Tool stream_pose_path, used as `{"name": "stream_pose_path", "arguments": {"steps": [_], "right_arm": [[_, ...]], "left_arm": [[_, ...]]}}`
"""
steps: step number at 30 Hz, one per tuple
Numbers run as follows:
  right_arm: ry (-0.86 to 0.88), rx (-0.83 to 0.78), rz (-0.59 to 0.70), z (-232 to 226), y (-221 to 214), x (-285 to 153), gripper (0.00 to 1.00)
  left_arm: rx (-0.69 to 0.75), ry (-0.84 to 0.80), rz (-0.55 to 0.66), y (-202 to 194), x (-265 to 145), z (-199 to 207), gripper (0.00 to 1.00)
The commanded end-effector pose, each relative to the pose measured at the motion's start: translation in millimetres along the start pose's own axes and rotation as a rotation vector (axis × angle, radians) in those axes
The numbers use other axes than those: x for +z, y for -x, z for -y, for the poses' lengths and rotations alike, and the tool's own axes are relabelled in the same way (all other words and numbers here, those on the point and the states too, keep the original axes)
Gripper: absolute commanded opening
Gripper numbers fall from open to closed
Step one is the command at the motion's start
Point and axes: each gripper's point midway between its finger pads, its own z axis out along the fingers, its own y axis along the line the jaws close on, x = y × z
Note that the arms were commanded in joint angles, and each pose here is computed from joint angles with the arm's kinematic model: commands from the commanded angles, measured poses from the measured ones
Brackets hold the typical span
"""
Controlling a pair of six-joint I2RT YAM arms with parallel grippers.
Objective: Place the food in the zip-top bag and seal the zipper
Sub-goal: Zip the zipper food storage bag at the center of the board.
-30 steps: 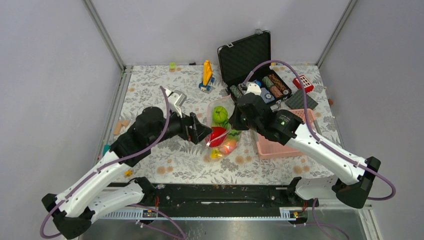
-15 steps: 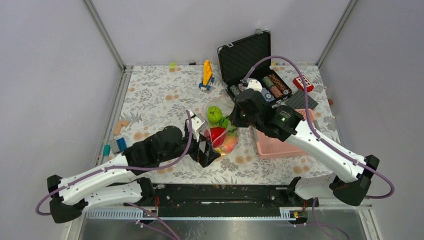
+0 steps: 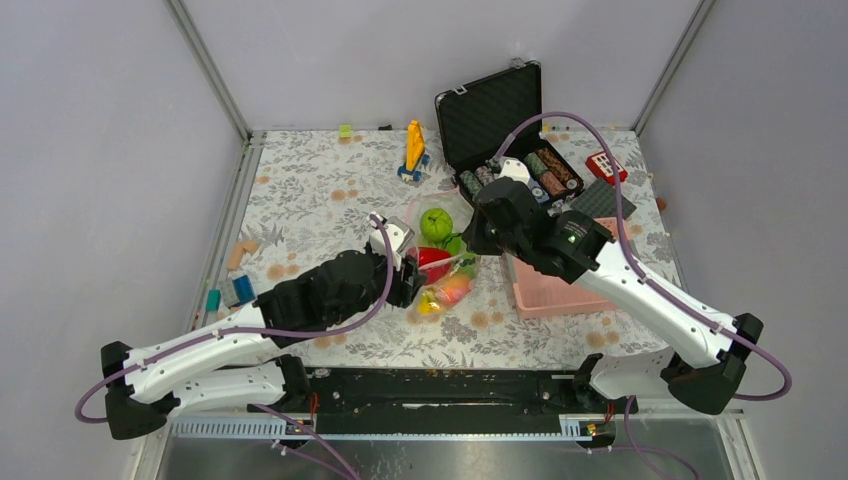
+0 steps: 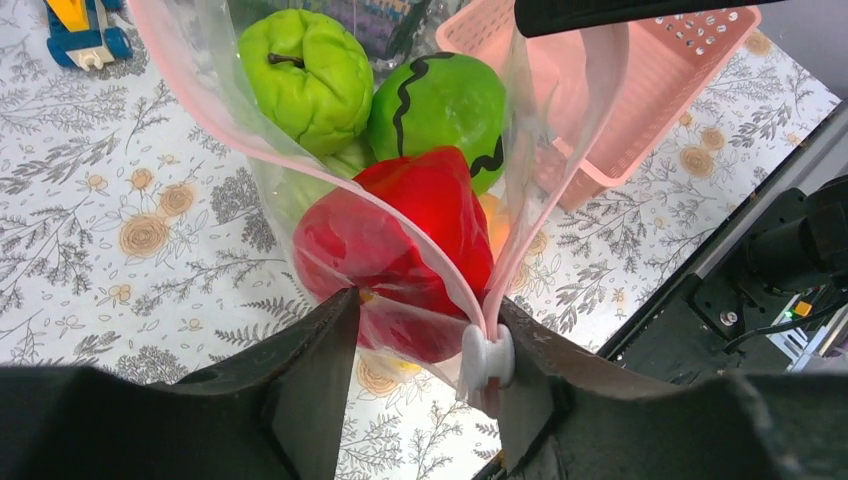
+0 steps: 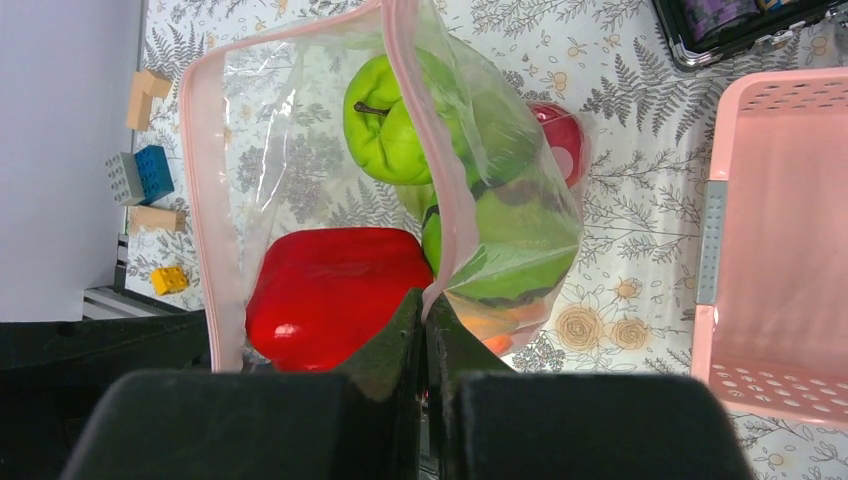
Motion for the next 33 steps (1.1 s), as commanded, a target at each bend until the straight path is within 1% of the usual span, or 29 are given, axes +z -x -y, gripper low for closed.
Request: {"name": "stream_pose_path", "arguments": {"steps": [1,2,4,5,6,9,11,12,14,16,19,20,21,24,26,29,32,33], "right_arm": [[0.018,0.03,0.065,1.9,16.8,-14.1,0.0],[0.016,0.031,0.067,2.8,17.0,-14.2,0.0],[0.014,0.031,0.067,4.7,16.3,-14.6,0.0],[0.011,0.029,0.065,6.2,15.5,-14.4,0.0],[0.01,0.026,0.064,7.5,14.8,-14.3,0.0],[0.01,0.001,0.066,13.6,13.9,-17.7,0.0],[0.002,-0.036,0.077,21.0,13.4,-22.1,0.03],[0.004,-0.065,0.078,23.9,12.2,-24.0,0.04],[0.018,-0.132,0.08,28.4,10.4,-28.8,0.14],[0.062,-0.249,0.063,27.8,6.3,-33.8,0.27],[0.172,-0.47,0.027,22.7,-2.6,-45.7,0.57],[0.203,-0.5,0.029,20.8,-4.0,-50.3,0.64],[0.235,-0.572,0.04,20.4,-4.4,-54.4,0.72],[0.314,-0.759,0.091,18.4,-3.0,-64.5,0.9],[0.374,-0.898,0.14,13.9,-1.2,-69.3,0.99],[0.575,-1.12,0.179,-4.1,-15.1,-84.9,1.0],[0.788,-1.345,0.157,-14.3,-40.1,-100.7,1.0],[0.844,-1.391,0.147,-16.7,-45.7,-106.4,1.0]], "left_arm": [[0.001,-0.02,0.135,43.2,-5.1,7.1,0.43],[0.011,-0.022,0.133,43.2,-3.5,7.7,0.37],[0.019,-0.022,0.133,44.2,-1.2,8.5,0.19],[0.023,-0.019,0.13,43.9,-0.3,8.3,0.08],[0.027,-0.021,0.13,44.3,0.0,8.7,0.0],[0.057,-0.058,0.138,46.6,-2.9,13.8,0.0],[0.077,-0.09,0.15,48.8,-7.1,17.7,0.0],[0.087,-0.106,0.162,50.0,-9.2,19.3,0.0],[0.11,-0.144,0.201,52.6,-10.8,24.4,0.0],[0.141,-0.191,0.228,53.8,-12.5,31.1,0.0],[0.205,-0.261,0.241,53.9,-15.8,41.7,0.0],[0.218,-0.279,0.238,53.0,-16.7,44.3,0.0],[0.246,-0.281,0.241,53.5,-16.7,44.3,0.0],[0.302,-0.287,0.24,53.5,-17.3,44.3,0.0],[0.338,-0.3,0.239,52.5,-17.7,45.7,0.0],[0.384,-0.335,0.235,50.5,-19.2,50.3,0.0],[0.399,-0.328,0.227,52.6,-19.1,49.0,0.0],[0.398,-0.317,0.224,53.5,-18.3,47.6,0.0]]}}
